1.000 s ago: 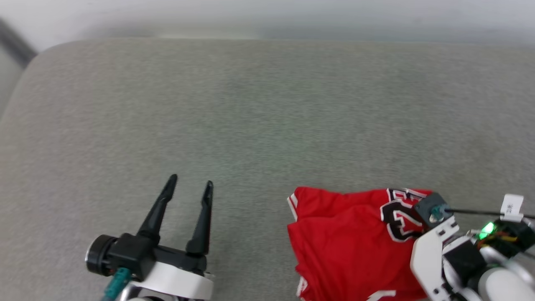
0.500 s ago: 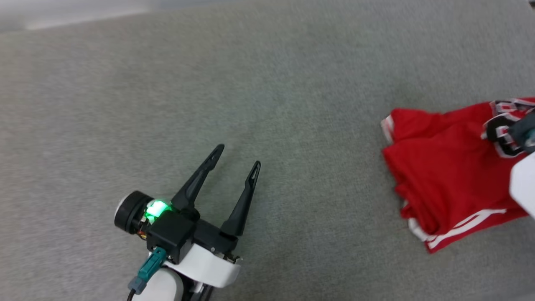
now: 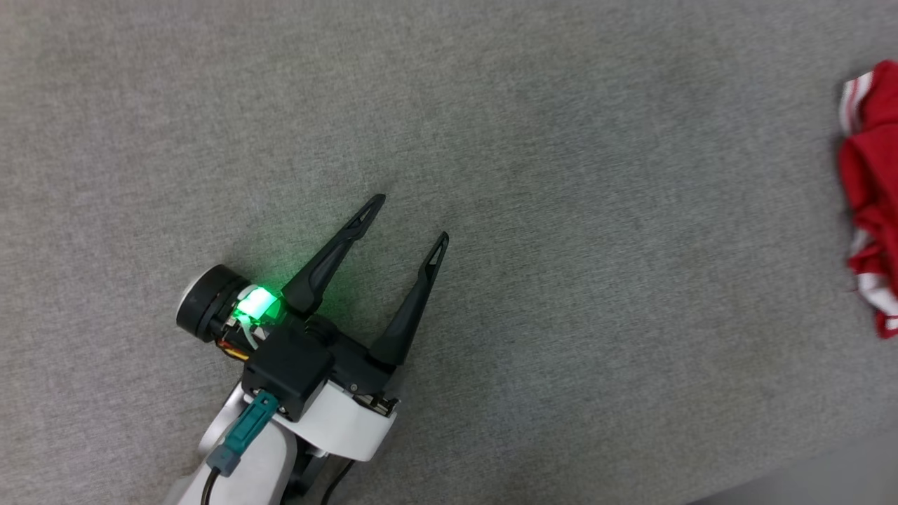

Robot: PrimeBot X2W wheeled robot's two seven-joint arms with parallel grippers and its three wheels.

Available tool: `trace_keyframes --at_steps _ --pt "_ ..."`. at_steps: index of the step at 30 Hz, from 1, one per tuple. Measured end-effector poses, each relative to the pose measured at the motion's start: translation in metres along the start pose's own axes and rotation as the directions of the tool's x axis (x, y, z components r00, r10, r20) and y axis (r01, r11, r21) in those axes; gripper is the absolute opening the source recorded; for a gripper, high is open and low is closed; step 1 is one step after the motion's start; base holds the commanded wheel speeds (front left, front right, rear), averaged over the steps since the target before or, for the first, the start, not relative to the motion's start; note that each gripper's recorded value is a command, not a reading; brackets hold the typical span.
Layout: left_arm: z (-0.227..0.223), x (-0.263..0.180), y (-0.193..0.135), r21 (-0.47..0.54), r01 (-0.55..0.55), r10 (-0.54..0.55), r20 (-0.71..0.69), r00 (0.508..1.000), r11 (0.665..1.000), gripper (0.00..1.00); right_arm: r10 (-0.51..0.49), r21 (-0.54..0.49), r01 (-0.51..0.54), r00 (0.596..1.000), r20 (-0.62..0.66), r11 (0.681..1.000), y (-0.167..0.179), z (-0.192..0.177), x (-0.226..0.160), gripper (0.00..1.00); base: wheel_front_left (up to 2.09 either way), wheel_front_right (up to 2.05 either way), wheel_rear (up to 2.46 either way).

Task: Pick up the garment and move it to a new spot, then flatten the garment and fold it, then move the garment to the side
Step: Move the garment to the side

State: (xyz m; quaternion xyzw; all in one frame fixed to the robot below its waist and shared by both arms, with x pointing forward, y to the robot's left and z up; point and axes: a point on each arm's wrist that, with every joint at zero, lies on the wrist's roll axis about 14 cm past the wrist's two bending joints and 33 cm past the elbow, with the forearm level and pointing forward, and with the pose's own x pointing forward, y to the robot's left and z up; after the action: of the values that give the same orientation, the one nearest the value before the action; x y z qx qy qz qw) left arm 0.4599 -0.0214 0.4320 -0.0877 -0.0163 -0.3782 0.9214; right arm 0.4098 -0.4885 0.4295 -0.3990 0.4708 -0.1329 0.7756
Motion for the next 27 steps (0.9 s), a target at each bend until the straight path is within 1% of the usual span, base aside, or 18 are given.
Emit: trace_keyframes --at_steps 5,10,11,12,13,18,21,23,24,27 --pt "-0.010 -0.003 0.009 -0.007 -0.014 0.014 -0.016 1.000 1.000 1.00 -0.046 0.033 0.046 0.999 -0.022 0.998 -0.013 -0.004 0.021 0.00 0.00 0.00 0.00" --pt "-0.013 -0.007 0.015 -0.007 -0.036 0.036 -0.025 0.999 0.999 1.00 -0.028 0.051 0.031 0.999 -0.045 0.998 0.001 -0.011 0.035 0.00 0.00 0.00 0.00" --pt "-0.013 -0.008 0.015 -0.005 -0.037 0.037 -0.025 0.999 0.999 1.00 -0.028 0.069 0.031 0.999 -0.045 0.997 0.002 -0.011 0.036 0.00 0.00 0.00 0.00" --pt "-0.012 -0.008 0.015 -0.003 -0.038 0.038 -0.026 0.999 0.999 1.00 -0.028 0.084 0.031 0.999 -0.037 0.996 0.003 -0.010 0.036 0.64 0.00 0.00 0.00" --pt "-0.011 -0.008 0.015 -0.001 -0.041 0.041 -0.027 0.999 0.999 1.00 -0.028 0.085 0.031 0.999 -0.033 0.996 0.004 -0.009 0.036 1.00 0.00 0.00 0.00" --pt "0.003 -0.010 0.016 0.009 -0.065 0.065 -0.008 0.998 0.998 1.00 -0.056 0.105 0.052 0.998 0.038 0.993 -0.005 0.009 0.026 1.00 0.00 0.00 0.00" --pt "0.020 -0.013 0.021 -0.015 -0.116 0.116 0.027 0.993 0.993 1.00 -0.074 0.141 0.059 0.992 0.105 0.988 -0.013 0.026 0.014 1.00 0.00 0.00 0.00" --pt "0.031 -0.018 0.025 -0.006 -0.144 0.145 0.040 0.989 0.989 1.00 -0.082 0.170 0.049 0.978 0.193 0.984 -0.015 0.046 0.002 1.00 0.00 0.00 0.00" --pt "0.035 -0.023 0.025 0.001 -0.158 0.158 0.042 0.987 0.987 1.00 -0.085 0.204 0.035 0.966 0.243 0.978 -0.015 0.057 -0.004 1.00 0.00 0.00 0.00" --pt "0.053 -0.036 0.031 0.026 -0.207 0.205 0.064 0.977 0.978 1.00 -0.106 0.259 0.006 0.922 0.374 0.966 -0.020 0.081 -0.029 1.00 0.00 0.00 0.00"
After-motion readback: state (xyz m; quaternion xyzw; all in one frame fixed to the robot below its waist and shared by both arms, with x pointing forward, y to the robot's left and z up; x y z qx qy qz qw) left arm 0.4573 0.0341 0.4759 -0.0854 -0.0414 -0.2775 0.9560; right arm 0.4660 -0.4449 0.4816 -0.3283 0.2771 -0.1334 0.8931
